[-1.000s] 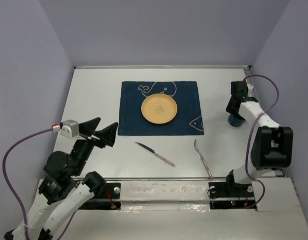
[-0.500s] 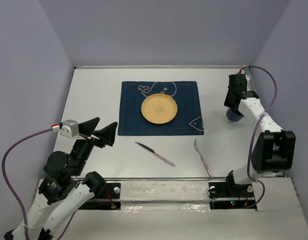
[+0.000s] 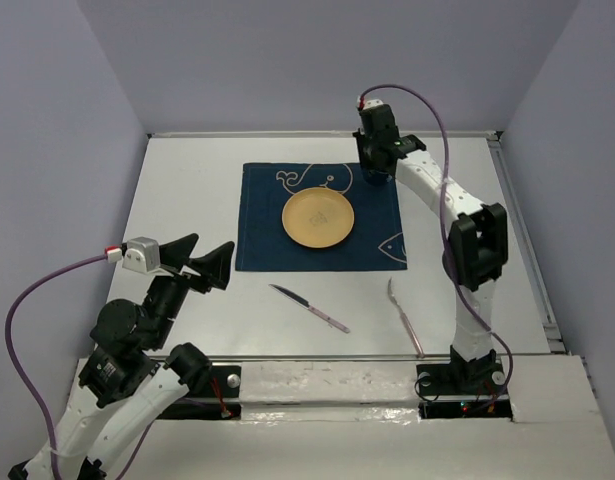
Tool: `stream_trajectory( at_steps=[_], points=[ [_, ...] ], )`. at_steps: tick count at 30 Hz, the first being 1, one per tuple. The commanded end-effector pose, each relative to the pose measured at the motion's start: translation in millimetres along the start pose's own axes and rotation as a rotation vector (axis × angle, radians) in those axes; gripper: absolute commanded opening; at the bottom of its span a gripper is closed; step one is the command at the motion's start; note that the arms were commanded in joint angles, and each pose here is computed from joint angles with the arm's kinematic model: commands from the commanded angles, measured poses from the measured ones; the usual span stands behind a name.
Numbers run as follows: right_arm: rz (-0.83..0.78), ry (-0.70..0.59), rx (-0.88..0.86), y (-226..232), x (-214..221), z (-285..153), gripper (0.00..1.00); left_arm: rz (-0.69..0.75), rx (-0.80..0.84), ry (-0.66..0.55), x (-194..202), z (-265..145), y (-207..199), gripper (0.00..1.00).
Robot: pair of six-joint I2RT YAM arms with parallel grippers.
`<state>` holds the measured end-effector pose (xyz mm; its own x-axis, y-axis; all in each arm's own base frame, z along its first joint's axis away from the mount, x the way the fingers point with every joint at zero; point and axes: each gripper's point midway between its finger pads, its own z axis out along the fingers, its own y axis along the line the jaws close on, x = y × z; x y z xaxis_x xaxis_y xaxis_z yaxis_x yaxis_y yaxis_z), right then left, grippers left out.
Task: Set the dinner table for one person
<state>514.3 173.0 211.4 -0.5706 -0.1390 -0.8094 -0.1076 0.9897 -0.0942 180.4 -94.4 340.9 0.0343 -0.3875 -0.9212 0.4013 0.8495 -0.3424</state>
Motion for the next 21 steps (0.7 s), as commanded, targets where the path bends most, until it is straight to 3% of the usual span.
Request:
stream_trajectory(
  at_steps=[1, 9, 21],
  points=[
    [-0.096, -0.022, 0.026, -9.0, -25.5, 19.8, 0.00, 0.013, -0.024, -0.031, -8.2, 5.4, 2.8, 0.99],
    [-0.139, 0.014, 0.040, -0.6, -15.7, 63.1, 0.00, 0.015, -0.034, -0.033, -8.2, 6.4, 4.8, 0.99],
    [-0.143, 0.053, 0.070, -0.5, 5.5, 86.4, 0.00, 0.019, -0.048, -0.029, -6.8, 8.2, 7.2, 0.99]
  ],
)
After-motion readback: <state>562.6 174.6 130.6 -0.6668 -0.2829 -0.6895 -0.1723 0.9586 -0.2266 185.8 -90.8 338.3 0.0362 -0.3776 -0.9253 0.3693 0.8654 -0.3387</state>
